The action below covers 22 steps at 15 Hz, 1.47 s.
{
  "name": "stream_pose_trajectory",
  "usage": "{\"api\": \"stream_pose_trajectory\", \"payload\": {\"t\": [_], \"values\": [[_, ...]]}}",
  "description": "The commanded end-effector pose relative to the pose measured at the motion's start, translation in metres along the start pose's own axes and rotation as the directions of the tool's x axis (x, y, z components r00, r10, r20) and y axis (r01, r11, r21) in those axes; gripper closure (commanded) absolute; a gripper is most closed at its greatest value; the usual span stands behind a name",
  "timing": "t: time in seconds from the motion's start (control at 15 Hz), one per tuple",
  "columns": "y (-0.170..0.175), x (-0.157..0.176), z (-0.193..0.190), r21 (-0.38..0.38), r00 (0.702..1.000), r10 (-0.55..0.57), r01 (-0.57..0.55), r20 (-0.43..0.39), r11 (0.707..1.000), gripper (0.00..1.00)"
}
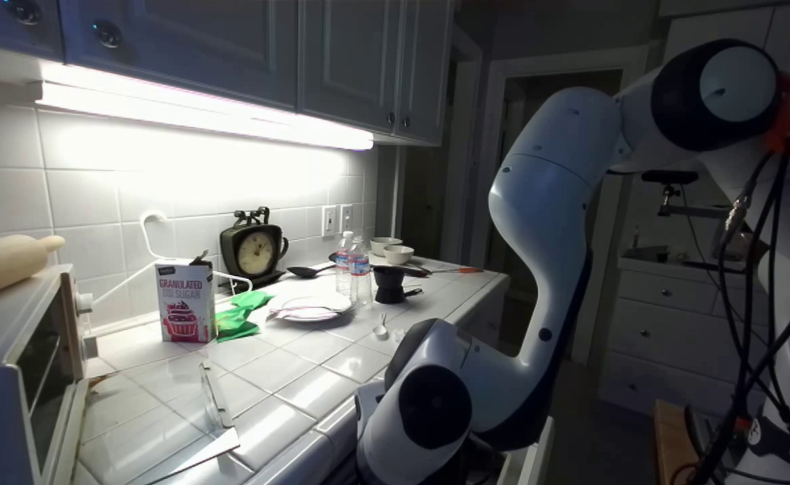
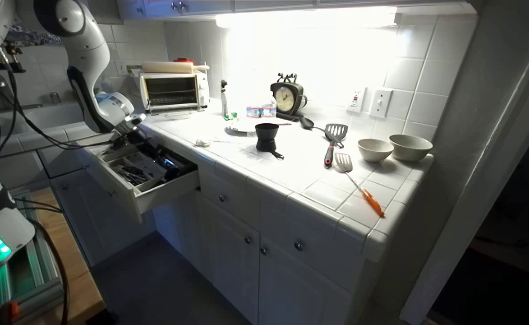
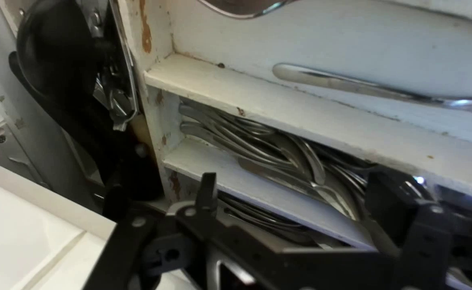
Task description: Remove two spoons from the drawer
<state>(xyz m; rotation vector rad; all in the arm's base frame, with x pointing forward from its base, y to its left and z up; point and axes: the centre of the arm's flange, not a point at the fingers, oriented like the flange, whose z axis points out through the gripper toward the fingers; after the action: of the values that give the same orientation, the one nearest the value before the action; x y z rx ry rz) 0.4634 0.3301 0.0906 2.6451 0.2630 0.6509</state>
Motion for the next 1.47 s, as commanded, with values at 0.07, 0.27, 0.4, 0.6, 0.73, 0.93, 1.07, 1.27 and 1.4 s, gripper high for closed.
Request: {"api": "stream_pose_trajectory", "payload": {"t": [0.07,0.27,0.4,0.6,0.73,0.93,1.07,1.27,1.4], "values": [[0.007,-0.002,0.003,-0.021,1.000,0.003,-0.002,0.025,1.000,0.05],[0.007,-0.001,0.008,-0.013,1.000,0.003,-0.003,0.013,1.000,0.11],[0.005,-0.002,0.010,-0.016,1.000,-0.004,0.004,0.020,1.000,0.33],[0.004,-0.004,0.012,-0.015,1.000,-0.009,0.009,0.028,1.000,0.55],[0.003,-0.005,0.014,-0.015,1.000,-0.012,0.013,0.029,1.000,0.69],[0.002,-0.006,0.013,-0.017,0.999,-0.017,0.018,0.031,1.000,0.89],[0.002,-0.006,0.010,-0.014,0.999,-0.023,0.023,0.033,1.000,1.00],[0.004,-0.002,0.002,-0.016,0.999,-0.039,0.040,0.030,0.999,0.98],[0.005,0.001,-0.004,-0.026,0.998,-0.056,0.057,0.027,0.998,0.99]]}}
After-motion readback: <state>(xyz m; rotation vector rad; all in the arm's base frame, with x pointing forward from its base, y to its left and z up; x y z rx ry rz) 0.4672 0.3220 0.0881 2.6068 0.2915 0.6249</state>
